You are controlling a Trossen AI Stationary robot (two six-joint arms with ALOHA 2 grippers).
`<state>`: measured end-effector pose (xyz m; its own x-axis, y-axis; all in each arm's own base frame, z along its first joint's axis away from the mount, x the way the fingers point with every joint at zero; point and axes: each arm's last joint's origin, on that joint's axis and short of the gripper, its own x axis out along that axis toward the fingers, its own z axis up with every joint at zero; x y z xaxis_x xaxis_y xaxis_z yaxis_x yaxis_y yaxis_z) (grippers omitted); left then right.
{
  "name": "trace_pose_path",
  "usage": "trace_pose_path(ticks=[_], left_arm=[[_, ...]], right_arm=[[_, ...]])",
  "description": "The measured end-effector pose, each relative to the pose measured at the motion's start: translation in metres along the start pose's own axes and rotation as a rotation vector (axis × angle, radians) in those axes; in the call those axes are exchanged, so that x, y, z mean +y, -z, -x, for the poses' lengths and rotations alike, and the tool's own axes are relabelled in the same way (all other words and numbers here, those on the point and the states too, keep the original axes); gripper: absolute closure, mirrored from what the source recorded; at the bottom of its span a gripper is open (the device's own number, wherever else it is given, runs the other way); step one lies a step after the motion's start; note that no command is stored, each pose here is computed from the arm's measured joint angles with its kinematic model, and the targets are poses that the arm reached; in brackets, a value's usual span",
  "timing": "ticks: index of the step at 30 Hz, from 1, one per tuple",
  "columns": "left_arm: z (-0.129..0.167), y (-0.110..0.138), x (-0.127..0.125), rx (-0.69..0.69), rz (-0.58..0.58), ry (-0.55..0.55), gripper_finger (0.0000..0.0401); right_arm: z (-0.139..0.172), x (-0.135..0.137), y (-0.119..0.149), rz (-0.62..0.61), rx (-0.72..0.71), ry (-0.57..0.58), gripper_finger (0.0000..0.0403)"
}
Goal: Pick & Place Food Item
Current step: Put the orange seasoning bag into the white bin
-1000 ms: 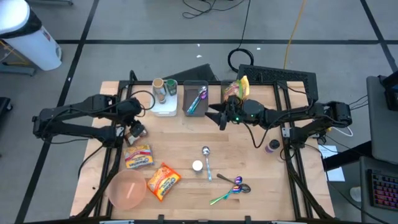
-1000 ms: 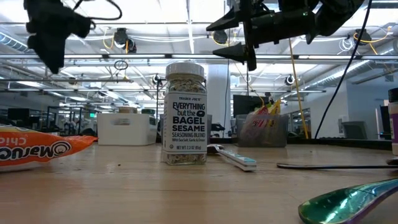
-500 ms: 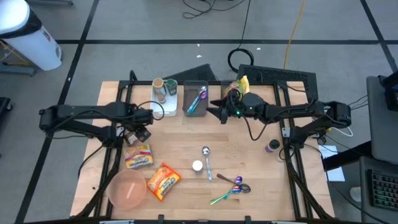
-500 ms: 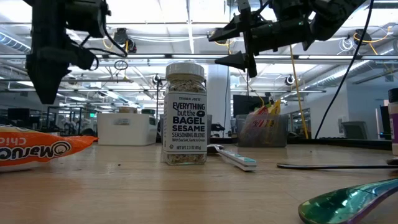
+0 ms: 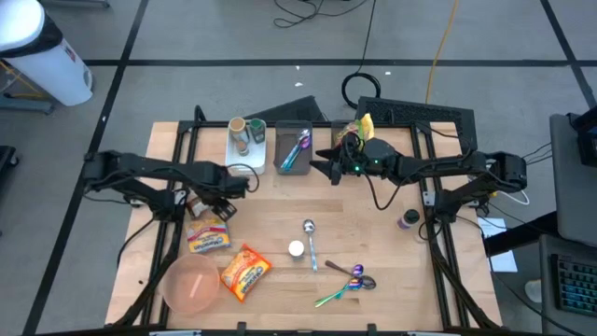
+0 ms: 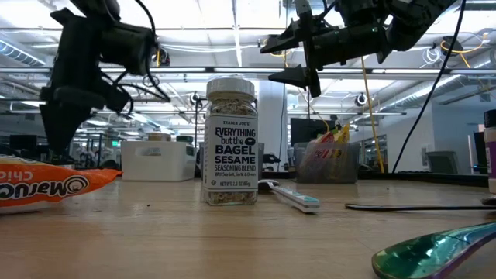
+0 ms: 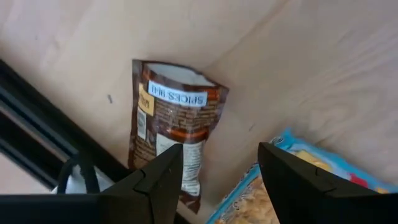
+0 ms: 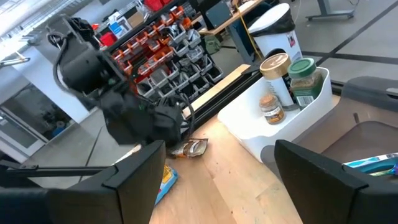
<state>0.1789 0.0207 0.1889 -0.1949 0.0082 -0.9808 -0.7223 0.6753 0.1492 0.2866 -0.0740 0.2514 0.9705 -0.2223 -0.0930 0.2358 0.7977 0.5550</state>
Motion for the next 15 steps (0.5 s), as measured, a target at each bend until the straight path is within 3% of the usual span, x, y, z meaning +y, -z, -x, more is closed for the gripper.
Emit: trace_pose_path(ticks=[15], left_arm=[[-0.02,-0.007,-0.028,0.003,-0.062,-0.032,0.0188]], right_arm=[[0.0,0.0,0.0,-0.001,0.004,0.005,0.011]])
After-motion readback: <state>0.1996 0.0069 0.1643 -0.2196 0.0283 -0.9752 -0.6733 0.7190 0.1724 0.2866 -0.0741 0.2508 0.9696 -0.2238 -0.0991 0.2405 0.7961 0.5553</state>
